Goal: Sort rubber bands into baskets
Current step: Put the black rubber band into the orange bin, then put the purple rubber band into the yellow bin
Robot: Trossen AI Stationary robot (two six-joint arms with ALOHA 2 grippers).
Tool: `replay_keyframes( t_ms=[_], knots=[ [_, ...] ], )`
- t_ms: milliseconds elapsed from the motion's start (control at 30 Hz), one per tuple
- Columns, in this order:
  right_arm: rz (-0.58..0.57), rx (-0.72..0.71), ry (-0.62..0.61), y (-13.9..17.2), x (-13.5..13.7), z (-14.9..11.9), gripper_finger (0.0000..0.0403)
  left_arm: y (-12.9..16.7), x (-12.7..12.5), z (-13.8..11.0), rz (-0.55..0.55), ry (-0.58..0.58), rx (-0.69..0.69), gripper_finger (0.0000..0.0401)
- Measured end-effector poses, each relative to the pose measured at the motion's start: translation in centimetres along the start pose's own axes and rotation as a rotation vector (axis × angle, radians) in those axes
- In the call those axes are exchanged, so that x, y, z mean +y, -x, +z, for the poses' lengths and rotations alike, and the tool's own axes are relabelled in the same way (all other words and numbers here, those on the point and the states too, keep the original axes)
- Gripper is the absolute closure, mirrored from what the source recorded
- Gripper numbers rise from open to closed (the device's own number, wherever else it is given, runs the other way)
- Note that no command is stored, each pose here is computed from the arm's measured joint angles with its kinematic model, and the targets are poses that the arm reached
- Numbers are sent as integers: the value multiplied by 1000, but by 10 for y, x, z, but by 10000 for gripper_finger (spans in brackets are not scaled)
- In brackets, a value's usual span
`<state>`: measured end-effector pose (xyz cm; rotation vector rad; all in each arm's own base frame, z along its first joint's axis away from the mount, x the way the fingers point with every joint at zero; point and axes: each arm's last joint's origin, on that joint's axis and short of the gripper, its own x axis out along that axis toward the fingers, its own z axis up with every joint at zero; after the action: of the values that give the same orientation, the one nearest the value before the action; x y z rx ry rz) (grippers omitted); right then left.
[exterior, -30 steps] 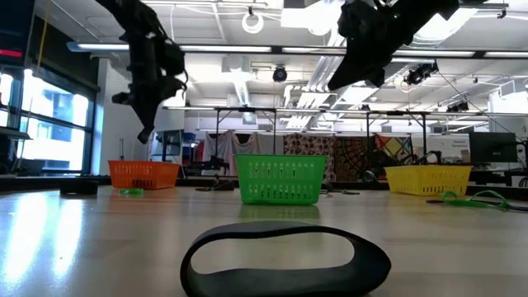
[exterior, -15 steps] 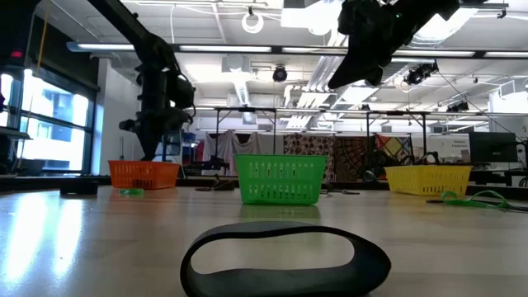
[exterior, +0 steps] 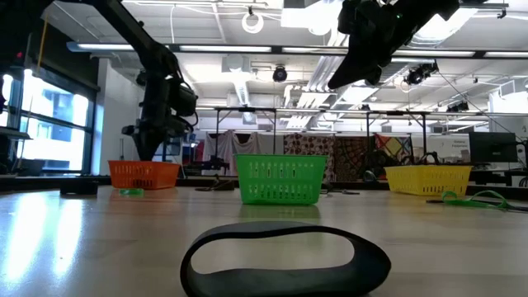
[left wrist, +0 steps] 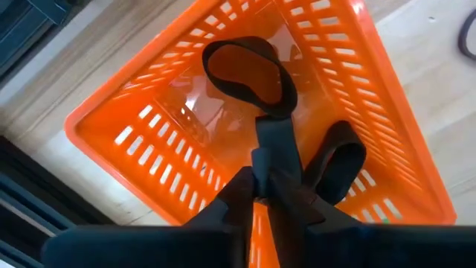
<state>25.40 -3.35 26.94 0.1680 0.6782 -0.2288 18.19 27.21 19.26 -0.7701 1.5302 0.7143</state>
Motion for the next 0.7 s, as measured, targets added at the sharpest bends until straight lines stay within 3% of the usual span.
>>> replay_keyframes(
  t_ms=[367, 700],
  knots=[
    [-40, -9, -30, 0, -1, 0, 403, 0, -6, 0, 105, -70, 4, 306],
    [-42, -9, -27, 0, -1, 0, 403, 1, -20, 0, 110, -93, -2, 297]
  ],
)
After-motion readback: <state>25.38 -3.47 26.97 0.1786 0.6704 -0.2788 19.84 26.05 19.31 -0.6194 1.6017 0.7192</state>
